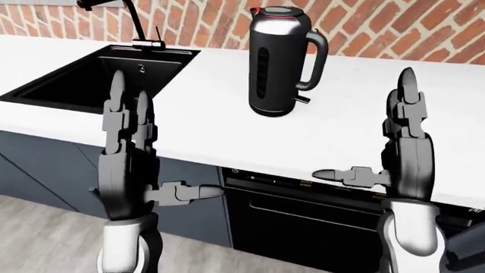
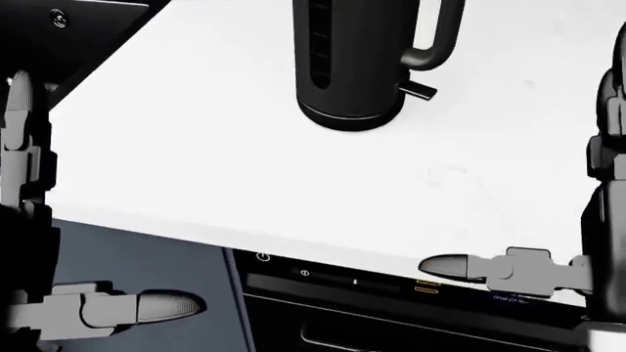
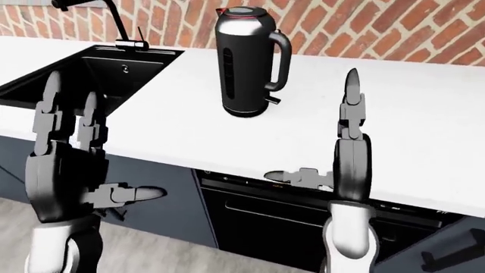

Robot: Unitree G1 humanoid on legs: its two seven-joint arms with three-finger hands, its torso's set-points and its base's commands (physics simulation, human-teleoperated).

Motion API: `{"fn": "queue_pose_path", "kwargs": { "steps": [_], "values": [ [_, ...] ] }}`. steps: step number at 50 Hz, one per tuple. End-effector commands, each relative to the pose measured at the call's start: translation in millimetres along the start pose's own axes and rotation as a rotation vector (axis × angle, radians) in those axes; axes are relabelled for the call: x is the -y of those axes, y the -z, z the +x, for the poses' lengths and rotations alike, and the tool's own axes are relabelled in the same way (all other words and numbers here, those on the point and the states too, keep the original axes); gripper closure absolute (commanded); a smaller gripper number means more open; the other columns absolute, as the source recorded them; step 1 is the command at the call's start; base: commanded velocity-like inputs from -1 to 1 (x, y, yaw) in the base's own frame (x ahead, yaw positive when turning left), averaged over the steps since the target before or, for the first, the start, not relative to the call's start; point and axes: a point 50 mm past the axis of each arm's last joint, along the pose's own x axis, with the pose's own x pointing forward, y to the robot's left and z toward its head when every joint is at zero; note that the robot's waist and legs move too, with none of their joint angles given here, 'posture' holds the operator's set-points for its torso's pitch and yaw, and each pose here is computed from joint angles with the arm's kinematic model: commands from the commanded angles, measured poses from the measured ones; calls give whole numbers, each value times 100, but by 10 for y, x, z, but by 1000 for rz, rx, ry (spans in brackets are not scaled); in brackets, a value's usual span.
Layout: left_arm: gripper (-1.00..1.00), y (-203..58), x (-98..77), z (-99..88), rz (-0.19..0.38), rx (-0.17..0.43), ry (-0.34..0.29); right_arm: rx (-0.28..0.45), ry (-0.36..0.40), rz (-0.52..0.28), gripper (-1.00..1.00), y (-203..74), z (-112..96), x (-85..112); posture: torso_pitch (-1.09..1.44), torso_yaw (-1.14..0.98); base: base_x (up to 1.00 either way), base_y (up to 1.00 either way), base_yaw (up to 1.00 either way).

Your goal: Press down the lever to turn on the electric kettle.

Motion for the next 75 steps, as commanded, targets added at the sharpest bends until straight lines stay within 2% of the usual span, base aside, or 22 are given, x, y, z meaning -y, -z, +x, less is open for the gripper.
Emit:
{"fn": "queue_pose_path", "kwargs": {
  "steps": [1,40,48,66,75],
  "values": [
    [-100,-94,16,11,-8,55,4,62,18,-7,-100,-110,15,41,0,0,20,-15,0],
    [-100,-82,8,20,-8,56,1,72,6,11,-100,-213,130,58,0,0,15,-2,0],
    [-100,-88,9,16,-8,56,0,37,26,11,-100,-257,169,86,0,0,0,0,0],
    [-100,-93,9,24,-8,56,-1,-25,18,-15,-100,-230,407,86,0,0,0,0,0],
    [-100,-88,8,30,-9,56,-3,-27,34,-2,-100,-276,549,101,0,0,0,0,0]
  ]
}}
